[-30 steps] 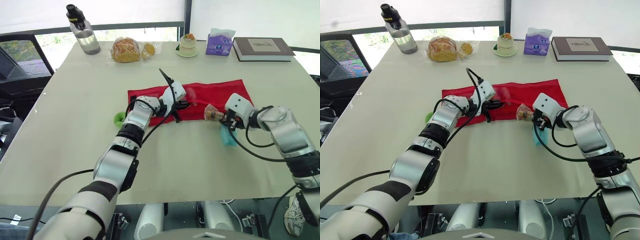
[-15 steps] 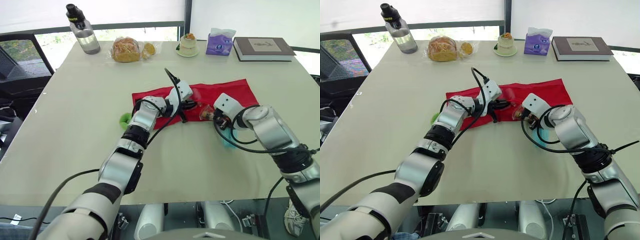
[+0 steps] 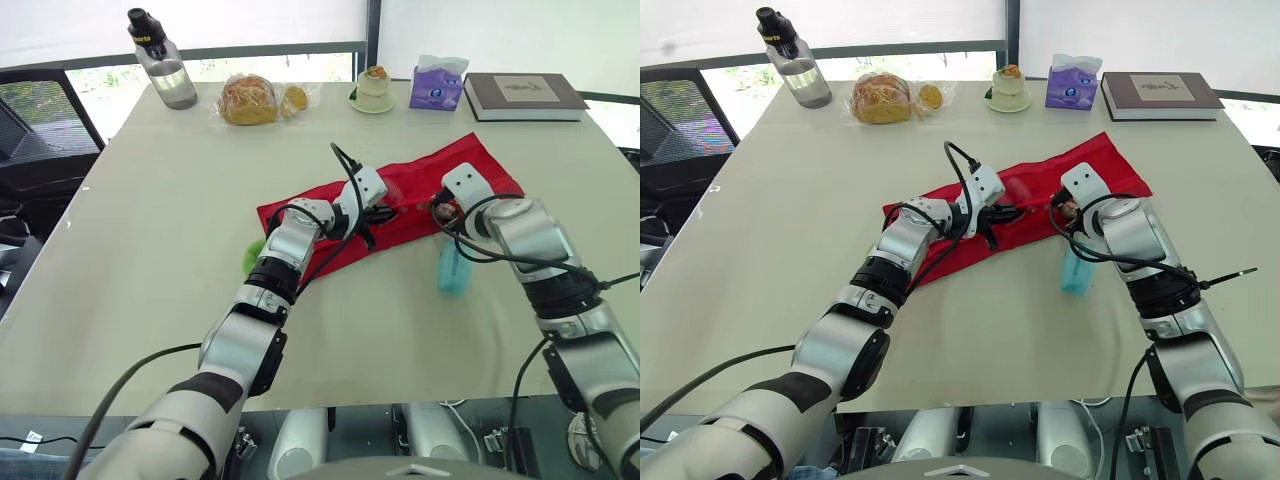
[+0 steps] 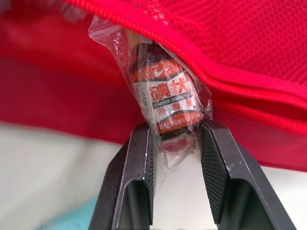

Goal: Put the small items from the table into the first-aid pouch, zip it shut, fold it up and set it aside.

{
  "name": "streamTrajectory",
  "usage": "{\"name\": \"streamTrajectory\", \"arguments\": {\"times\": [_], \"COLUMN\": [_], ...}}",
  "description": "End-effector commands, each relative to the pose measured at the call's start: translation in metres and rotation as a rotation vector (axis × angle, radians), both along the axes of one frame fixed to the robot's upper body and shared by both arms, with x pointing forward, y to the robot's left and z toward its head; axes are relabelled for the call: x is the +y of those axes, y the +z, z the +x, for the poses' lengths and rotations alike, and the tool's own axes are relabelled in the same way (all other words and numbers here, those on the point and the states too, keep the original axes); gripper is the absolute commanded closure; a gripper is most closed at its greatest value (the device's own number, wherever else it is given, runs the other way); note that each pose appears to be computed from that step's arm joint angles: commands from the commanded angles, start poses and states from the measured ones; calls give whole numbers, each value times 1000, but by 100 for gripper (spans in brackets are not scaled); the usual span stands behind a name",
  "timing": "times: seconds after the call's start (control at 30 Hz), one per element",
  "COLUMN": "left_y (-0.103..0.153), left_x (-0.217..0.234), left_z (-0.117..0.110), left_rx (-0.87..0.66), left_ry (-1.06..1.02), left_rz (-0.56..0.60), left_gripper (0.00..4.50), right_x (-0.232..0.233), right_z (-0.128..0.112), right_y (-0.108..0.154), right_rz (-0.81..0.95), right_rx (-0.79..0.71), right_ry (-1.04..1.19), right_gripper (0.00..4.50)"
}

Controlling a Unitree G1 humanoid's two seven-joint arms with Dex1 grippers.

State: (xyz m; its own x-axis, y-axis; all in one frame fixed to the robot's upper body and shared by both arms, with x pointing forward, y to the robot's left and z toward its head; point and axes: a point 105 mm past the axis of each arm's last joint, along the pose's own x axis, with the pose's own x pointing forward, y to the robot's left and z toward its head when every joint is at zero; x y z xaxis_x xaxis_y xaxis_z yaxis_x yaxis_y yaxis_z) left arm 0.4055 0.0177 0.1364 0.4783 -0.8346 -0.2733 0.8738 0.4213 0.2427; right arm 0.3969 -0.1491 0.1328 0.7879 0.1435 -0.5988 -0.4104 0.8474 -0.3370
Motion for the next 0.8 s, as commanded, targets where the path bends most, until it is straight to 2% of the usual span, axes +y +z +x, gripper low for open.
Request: {"name": "streamTrajectory", "arguments": {"times": [0.03, 0.6, 0.63, 0.7, 0.73, 0.77, 0.8], "left_y": [11, 0, 0, -1, -1, -1, -1], "left_x": [-10, -26, -26, -23, -21, -18, -16], "left_z": [-6, -20, -20, -18, -17, -15, -14], "left_rx": [-35, -13, -11, -9, -7, -5, -4], "left_ry": [-50, -121, -118, -109, -101, -93, -88], "left_rz": [-18, -4, -3, -2, -3, -2, -1], "left_gripper": [450, 450, 450, 450, 450, 450, 450], "right_x": [4, 37, 36, 33, 30, 28, 26], "right_z": [6, 9, 9, 6, 3, -1, -4], "right_y": [16, 25, 27, 28, 27, 26, 25], "right_rz": [13, 119, 130, 148, 153, 166, 176], "right_rx": [-58, -88, -99, -102, -100, -96, -95], "right_ry": [-14, -1, -4, -3, -2, 1, 3], "right_gripper": [366, 366, 316, 248, 231, 176, 146]}}
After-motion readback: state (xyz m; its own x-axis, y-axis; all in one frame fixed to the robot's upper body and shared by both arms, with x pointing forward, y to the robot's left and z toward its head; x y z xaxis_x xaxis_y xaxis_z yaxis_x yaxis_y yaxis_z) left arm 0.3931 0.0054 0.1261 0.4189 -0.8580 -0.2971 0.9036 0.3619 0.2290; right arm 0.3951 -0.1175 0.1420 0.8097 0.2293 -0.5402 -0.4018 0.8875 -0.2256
